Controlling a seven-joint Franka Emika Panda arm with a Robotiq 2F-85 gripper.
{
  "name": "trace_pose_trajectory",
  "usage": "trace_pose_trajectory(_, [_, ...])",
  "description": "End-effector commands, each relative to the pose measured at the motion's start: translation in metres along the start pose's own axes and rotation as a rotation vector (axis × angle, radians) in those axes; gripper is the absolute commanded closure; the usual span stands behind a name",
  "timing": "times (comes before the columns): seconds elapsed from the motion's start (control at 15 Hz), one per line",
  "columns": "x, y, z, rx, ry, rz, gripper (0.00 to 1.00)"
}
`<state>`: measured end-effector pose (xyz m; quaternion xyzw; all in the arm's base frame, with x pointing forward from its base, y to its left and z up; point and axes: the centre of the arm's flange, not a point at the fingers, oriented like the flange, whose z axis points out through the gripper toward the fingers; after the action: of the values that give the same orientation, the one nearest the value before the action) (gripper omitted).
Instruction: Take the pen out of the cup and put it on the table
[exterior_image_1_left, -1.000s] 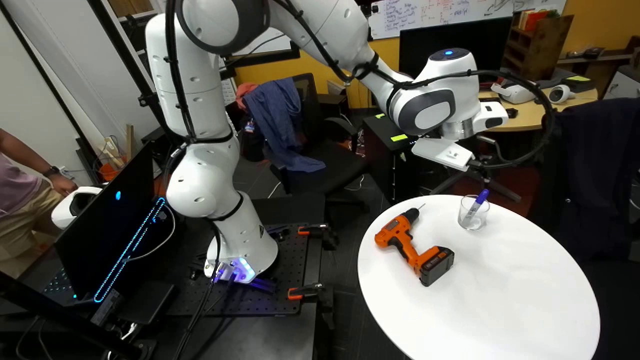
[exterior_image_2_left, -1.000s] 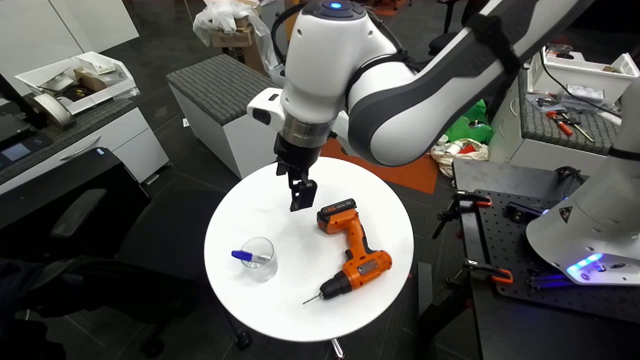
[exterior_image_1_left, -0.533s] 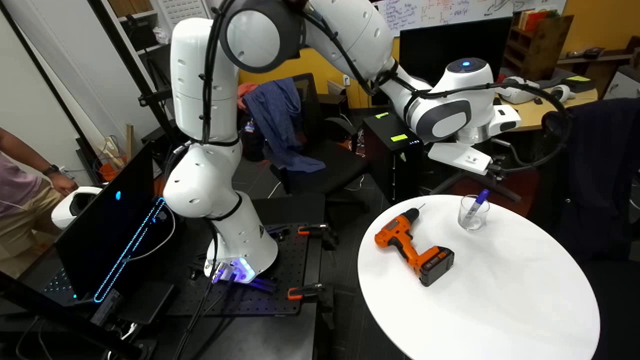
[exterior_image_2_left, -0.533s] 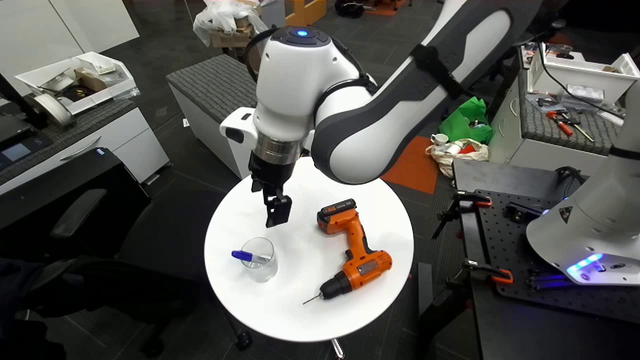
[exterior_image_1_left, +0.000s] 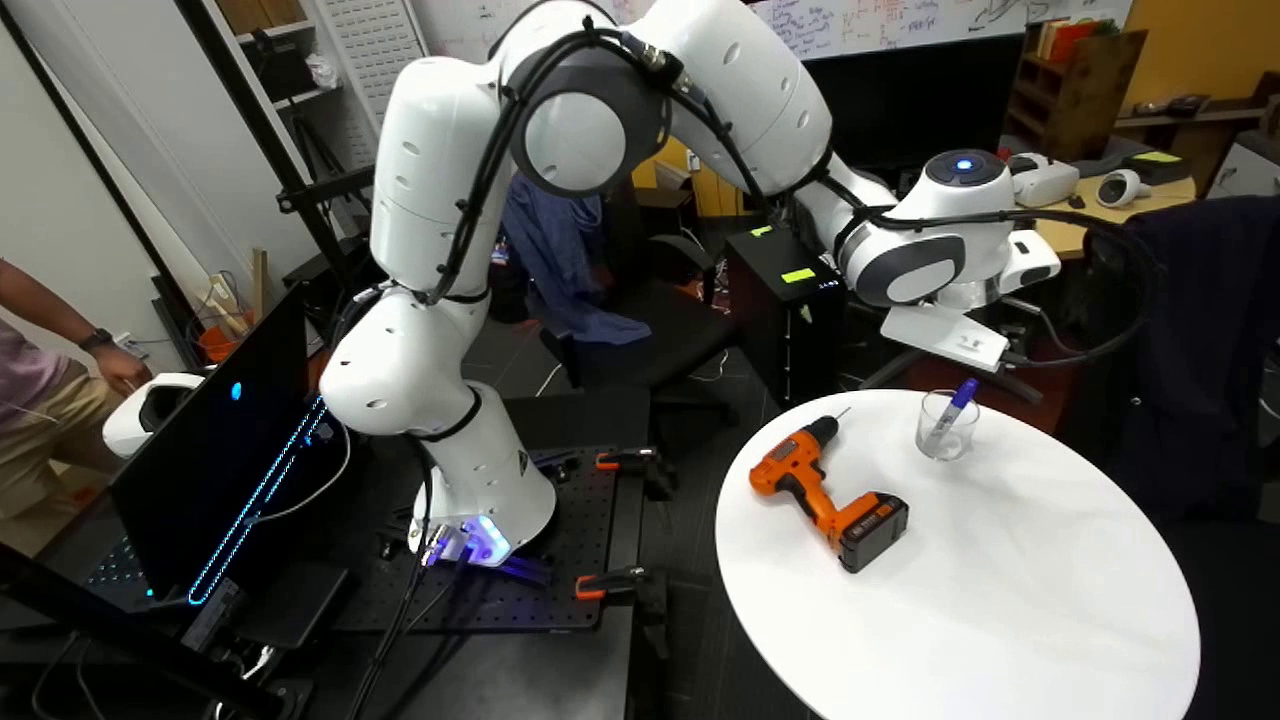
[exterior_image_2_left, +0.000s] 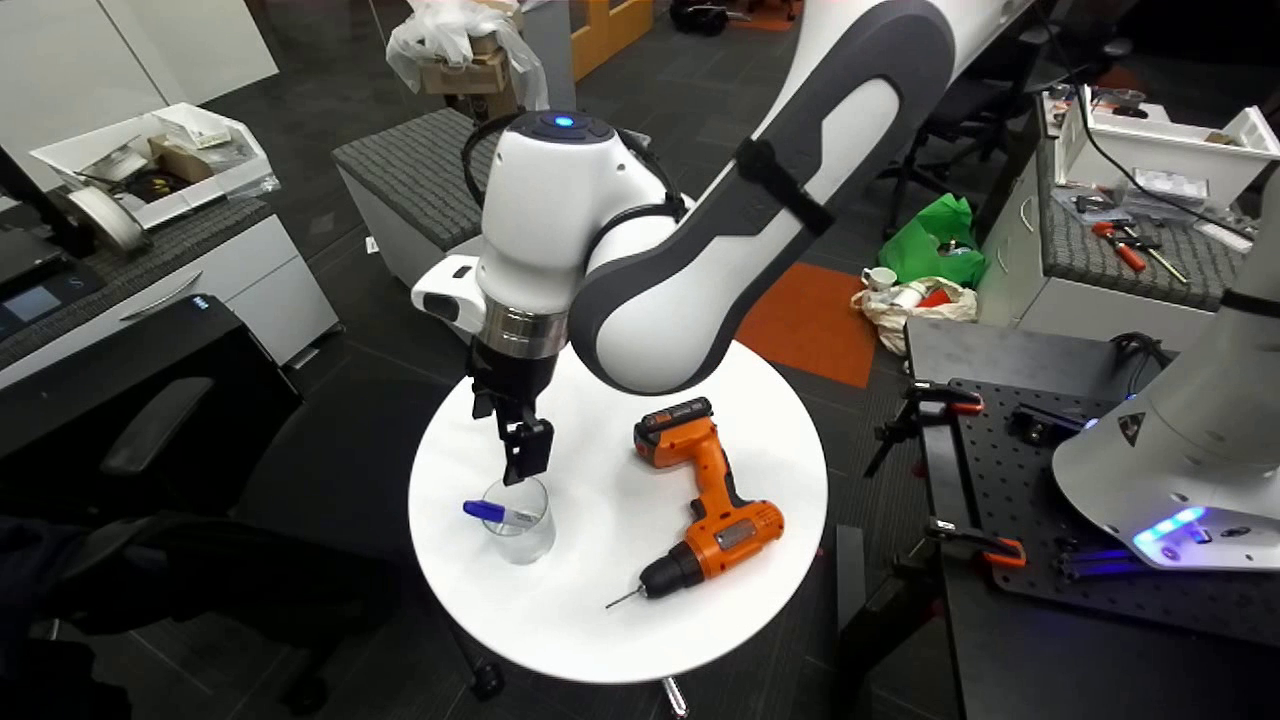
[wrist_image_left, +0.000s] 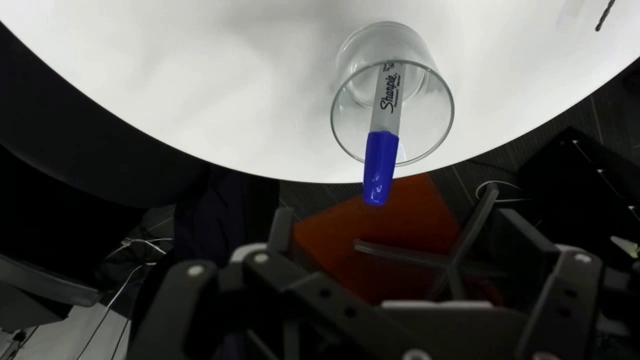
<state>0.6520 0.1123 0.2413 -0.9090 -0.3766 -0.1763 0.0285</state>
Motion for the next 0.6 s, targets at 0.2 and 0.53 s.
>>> trace_pose_trajectory(0.2, [0.013, 0.019, 0.022, 0.007, 0.011, -0.022, 0.0])
trace_pose_trajectory(0.53, [0.018, 0.015, 0.042, 0.029, 0.032, -0.009, 0.0])
